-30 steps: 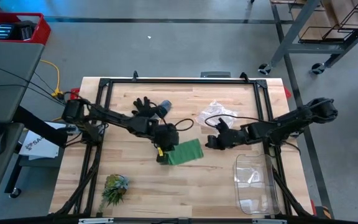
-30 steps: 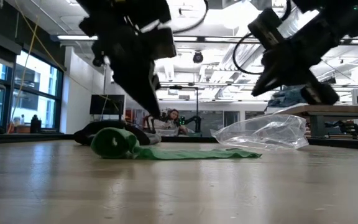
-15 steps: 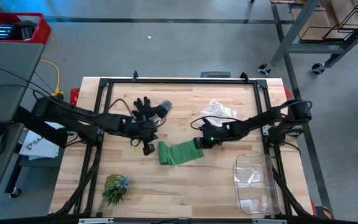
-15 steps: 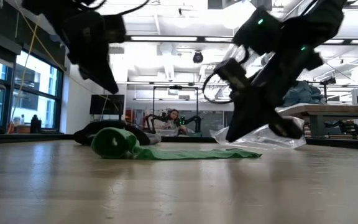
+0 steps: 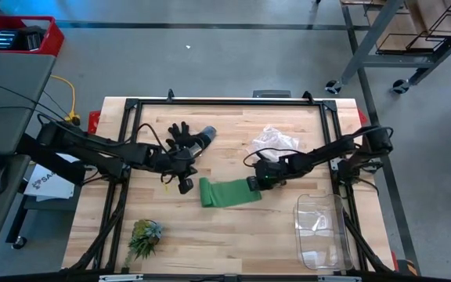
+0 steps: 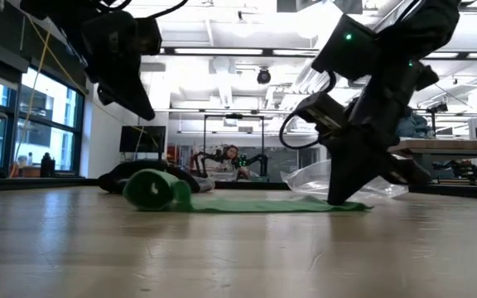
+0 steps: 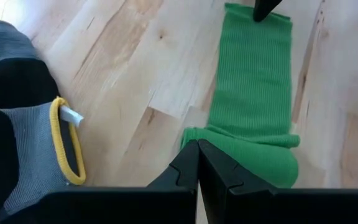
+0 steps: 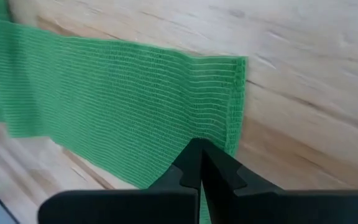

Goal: Roll bandage
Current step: Roll the green bandage

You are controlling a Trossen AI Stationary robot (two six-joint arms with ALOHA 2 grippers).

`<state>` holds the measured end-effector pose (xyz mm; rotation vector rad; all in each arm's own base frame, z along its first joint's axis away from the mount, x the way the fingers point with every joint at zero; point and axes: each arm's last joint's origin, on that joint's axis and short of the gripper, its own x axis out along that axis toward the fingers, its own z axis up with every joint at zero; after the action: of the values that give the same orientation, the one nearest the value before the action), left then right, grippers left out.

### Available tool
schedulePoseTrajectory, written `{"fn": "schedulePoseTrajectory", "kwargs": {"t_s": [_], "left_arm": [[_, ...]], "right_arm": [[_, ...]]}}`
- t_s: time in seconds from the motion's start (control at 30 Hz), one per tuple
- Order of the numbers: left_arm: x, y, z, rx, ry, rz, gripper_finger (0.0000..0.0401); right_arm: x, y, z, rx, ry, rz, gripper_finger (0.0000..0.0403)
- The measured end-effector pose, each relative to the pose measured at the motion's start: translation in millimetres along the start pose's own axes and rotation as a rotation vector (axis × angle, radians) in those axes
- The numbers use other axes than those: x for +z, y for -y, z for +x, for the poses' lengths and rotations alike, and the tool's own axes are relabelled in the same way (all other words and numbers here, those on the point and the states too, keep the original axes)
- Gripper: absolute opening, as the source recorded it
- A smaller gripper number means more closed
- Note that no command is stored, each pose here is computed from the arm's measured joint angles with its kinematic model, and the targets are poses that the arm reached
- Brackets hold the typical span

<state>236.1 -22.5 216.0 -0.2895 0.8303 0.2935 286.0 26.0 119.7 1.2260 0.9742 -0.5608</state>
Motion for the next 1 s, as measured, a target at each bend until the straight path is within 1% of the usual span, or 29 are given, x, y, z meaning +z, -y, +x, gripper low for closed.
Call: {"fn": "schedulePoseTrajectory", "kwargs": {"t_s": [0.2, 0.37, 0.47, 0.63, 0.8, 0.93, 1.0], "left_arm": [[0, 1, 0, -0.034, -0.015, 0.002, 0.0], [-1, 3, 0, -0.085, -0.036, 0.052, 0.0], [0, 5, 4, -0.121, -0.018, 0.075, 0.0], [-7, 10, 31, -0.187, -0.024, 0.127, 0.0], [-12, 17, 63, -0.239, -0.059, 0.143, 0.0], [-21, 19, 77, -0.245, -0.124, 0.113, 0.0], [-22, 20, 78, -0.245, -0.138, 0.081, 0.0]], "right_arm": [[-10, 1, -5, -0.034, -0.007, 0.024, 0.0], [-17, 3, -10, -0.075, -0.007, 0.039, 0.0], [-19, 4, -16, -0.088, 0.008, 0.051, 0.0], [-19, 3, -22, -0.09, 0.021, 0.055, 0.0], [-19, 4, -22, -0.092, 0.02, 0.056, 0.0], [-18, 2, -22, -0.079, 0.021, 0.065, 0.0], [-18, -3, -22, -0.017, 0.026, 0.07, 0.0]]}}
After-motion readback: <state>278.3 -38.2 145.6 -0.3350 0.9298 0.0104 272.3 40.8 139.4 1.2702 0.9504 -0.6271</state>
